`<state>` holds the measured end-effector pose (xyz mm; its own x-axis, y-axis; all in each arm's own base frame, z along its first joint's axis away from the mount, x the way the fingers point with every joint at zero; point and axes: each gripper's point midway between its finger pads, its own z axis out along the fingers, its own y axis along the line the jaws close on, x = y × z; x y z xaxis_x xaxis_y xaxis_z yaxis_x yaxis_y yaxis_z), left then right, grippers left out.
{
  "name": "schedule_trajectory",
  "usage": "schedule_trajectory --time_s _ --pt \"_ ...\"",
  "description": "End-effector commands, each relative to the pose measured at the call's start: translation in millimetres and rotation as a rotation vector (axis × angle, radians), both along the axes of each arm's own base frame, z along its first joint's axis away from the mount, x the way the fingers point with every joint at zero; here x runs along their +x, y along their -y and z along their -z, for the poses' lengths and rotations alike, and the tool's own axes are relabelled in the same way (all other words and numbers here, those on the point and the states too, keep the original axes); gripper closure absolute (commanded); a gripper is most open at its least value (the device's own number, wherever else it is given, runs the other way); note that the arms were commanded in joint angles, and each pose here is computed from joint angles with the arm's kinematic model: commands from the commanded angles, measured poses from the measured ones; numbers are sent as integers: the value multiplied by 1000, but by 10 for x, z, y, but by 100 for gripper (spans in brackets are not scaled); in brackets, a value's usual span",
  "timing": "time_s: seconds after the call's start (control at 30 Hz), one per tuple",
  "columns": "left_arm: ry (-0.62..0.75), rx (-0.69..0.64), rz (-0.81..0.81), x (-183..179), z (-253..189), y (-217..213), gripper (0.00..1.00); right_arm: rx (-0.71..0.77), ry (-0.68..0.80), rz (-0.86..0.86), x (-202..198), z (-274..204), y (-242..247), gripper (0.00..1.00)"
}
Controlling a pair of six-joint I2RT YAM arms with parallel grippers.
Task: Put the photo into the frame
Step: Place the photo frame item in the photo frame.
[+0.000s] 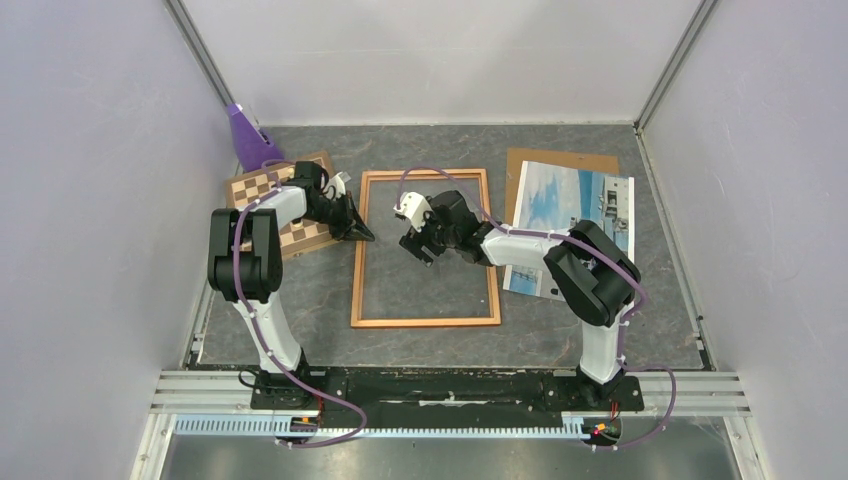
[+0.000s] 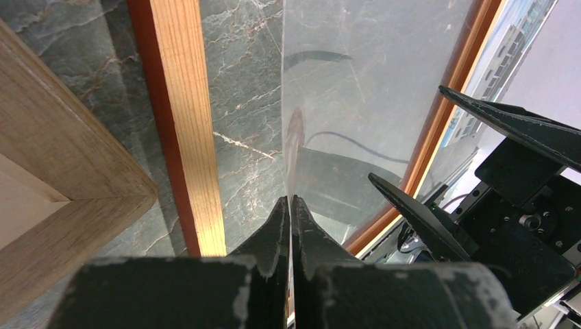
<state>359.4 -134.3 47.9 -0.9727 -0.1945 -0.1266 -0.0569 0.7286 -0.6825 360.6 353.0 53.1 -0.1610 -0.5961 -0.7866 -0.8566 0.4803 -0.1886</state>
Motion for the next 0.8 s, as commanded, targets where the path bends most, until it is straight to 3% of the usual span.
schedule_trajectory --time_s 0.0,0.77 --pt "-7 -17 -24 3 -107 41 98 29 35 4 102 -137 -112 18" --pt "-63 -71 -60 -9 -161 107 98 7 29 17 77 -87 -45 18"
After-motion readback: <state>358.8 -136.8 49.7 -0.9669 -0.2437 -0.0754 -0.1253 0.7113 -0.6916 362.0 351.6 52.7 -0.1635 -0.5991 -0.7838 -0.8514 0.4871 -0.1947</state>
